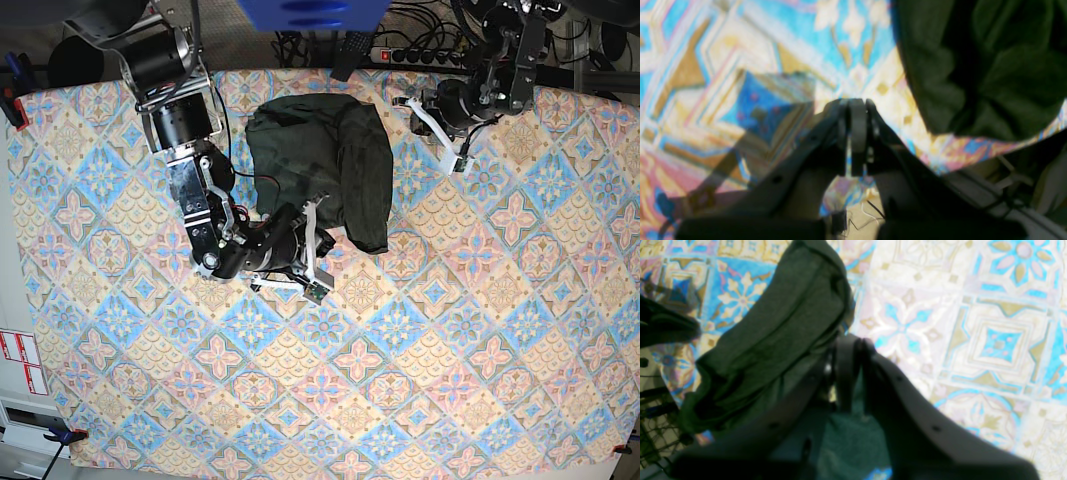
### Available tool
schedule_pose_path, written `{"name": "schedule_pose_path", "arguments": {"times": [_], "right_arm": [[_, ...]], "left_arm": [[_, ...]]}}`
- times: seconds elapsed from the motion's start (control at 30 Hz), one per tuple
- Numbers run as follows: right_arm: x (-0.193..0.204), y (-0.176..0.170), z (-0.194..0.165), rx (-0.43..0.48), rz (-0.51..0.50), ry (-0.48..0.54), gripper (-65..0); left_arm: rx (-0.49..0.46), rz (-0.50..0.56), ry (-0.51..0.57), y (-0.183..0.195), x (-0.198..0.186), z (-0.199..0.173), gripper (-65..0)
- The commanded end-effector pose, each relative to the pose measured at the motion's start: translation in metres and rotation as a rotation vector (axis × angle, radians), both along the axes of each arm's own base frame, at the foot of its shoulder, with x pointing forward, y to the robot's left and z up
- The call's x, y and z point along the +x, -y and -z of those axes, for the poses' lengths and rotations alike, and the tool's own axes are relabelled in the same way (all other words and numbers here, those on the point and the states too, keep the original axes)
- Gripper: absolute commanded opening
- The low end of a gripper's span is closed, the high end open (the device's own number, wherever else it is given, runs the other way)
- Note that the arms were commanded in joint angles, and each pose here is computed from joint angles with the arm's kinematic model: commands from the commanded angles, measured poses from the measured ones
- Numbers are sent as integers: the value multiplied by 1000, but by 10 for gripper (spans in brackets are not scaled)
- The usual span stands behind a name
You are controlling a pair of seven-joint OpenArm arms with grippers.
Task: Fold the T-shirt properly
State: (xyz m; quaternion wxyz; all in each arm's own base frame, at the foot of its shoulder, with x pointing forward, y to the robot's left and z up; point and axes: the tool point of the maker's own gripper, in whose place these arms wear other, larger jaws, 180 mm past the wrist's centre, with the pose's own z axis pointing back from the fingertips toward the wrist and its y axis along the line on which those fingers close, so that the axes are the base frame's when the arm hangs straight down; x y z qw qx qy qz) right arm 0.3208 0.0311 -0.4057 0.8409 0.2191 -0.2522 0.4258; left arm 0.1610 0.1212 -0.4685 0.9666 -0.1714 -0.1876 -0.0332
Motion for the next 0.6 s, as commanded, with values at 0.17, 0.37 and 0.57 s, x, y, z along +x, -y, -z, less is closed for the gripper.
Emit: {"name": "schedule_pose_path", "arguments": {"times": [0.17, 0.37, 0.57], "right_arm": [[4, -8, 5, 52, 9, -16, -608], [-20, -39, 15, 44, -94, -48, -608], [-56, -74, 21, 11, -261, -53, -608]], "left_arm": [[-49, 34, 145, 22, 22, -44, -650], [-52, 32, 154, 21, 24, -48, -650], [-49, 31, 139, 20, 17, -45, -650]]}}
